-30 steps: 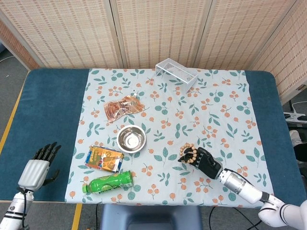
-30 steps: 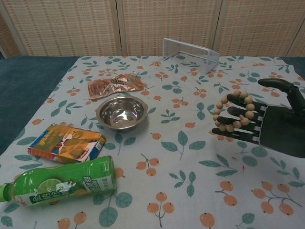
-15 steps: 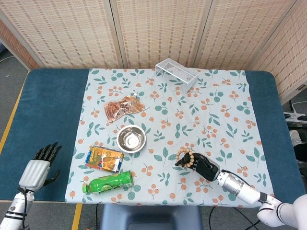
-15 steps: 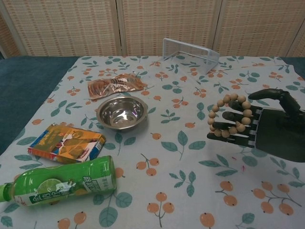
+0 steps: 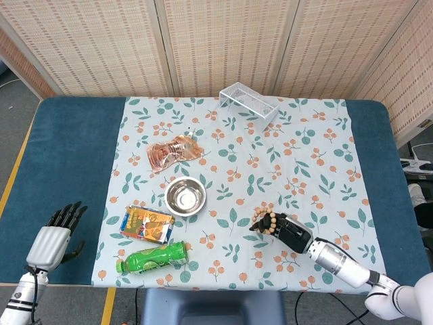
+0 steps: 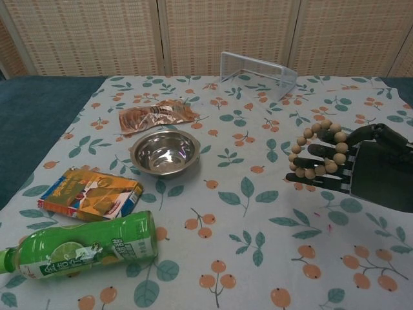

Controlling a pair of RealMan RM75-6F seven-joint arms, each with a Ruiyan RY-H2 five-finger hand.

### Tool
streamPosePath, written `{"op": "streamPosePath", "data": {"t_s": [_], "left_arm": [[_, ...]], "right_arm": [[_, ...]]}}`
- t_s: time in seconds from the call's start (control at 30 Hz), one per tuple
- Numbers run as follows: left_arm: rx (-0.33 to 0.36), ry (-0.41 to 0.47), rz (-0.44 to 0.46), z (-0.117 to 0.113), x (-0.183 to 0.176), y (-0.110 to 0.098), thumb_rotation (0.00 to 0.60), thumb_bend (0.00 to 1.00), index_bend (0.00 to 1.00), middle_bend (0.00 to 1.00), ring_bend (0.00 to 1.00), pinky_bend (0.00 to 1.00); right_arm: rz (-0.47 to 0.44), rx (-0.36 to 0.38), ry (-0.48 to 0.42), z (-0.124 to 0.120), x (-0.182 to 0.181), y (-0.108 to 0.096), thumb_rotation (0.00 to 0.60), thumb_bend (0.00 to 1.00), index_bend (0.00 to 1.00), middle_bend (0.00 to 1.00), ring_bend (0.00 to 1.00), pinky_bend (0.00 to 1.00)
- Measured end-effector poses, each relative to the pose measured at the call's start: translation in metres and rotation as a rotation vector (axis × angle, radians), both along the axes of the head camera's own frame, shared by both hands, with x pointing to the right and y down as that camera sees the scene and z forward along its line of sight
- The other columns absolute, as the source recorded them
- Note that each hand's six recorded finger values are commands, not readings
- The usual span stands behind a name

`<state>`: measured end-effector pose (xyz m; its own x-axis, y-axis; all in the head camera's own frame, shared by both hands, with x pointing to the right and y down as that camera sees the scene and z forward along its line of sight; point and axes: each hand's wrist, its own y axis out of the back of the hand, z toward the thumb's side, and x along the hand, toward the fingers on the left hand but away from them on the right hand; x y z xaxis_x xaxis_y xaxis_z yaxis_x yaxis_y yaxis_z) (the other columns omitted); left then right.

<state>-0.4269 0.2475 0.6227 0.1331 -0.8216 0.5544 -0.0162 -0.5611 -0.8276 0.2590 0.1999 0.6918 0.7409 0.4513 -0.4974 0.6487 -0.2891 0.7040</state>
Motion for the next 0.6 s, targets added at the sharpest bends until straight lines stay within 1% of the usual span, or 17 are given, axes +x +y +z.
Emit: {"op": "streamPosePath", "data": {"t_s": [0.03,0.07,0.13,0.17,0.2,0.27,0.3,0.37,0.4,0.47,0.6], "left_arm": [[-0.001,0.000,0.000,0.000,0.000,0.000,0.600,0.42,0.00,0.00,0.00,0.13],[-0.001,-0.001,0.000,0.000,0.000,0.000,0.600,0.42,0.00,0.00,0.00,0.13],[-0.003,-0.003,0.001,0.001,0.000,0.000,0.600,0.42,0.00,0.00,0.00,0.13],[-0.003,-0.003,0.002,0.001,0.001,0.000,0.600,0.42,0.00,0.00,0.00,0.13],[-0.003,-0.003,0.002,0.001,0.001,0.000,0.600,0.42,0.00,0.00,0.00,0.13],[-0.003,-0.004,0.001,0.001,0.000,0.000,0.600,0.42,0.00,0.00,0.00,0.13],[-0.003,-0.004,0.000,0.001,0.000,0.000,0.600,0.42,0.00,0.00,0.00,0.13],[-0.002,-0.004,0.000,0.001,0.000,0.000,0.600,0.42,0.00,0.00,0.00,0.13],[-0.002,-0.003,-0.001,0.001,0.000,0.000,0.600,0.42,0.00,0.00,0.00,0.13],[-0.002,-0.004,-0.002,0.001,0.000,0.000,0.600,0.42,0.00,0.00,0.00,0.13],[-0.003,-0.002,-0.001,0.001,0.000,0.000,0.600,0.42,0.00,0.00,0.00,0.13]], "right_arm": [[-0.003,0.002,0.005,0.000,0.001,0.000,0.495,1.00,0.54,0.52,0.29,0.24],[-0.006,0.003,0.010,0.000,0.001,0.000,0.502,1.00,0.53,0.52,0.29,0.24],[-0.013,0.011,0.021,0.001,0.002,0.000,0.457,1.00,0.51,0.52,0.29,0.24],[-0.018,0.018,0.028,0.001,0.002,0.000,0.404,1.00,0.50,0.52,0.29,0.24],[-0.026,0.029,0.039,0.002,0.003,0.000,0.376,0.98,0.50,0.52,0.29,0.24],[-0.039,0.045,0.059,0.003,0.003,0.001,0.312,0.82,0.48,0.52,0.29,0.24],[-0.048,0.054,0.073,0.004,0.004,0.002,0.289,0.73,0.47,0.52,0.29,0.24],[-0.061,0.065,0.094,0.006,0.004,0.003,0.252,0.59,0.45,0.52,0.29,0.24],[-0.069,0.071,0.106,0.007,0.005,0.004,0.240,0.55,0.44,0.52,0.29,0.24],[-0.082,0.078,0.122,0.008,0.005,0.005,0.215,0.42,0.42,0.52,0.29,0.24],[-0.117,0.101,0.157,0.010,0.003,0.006,0.190,0.28,0.41,0.52,0.28,0.24]]}}
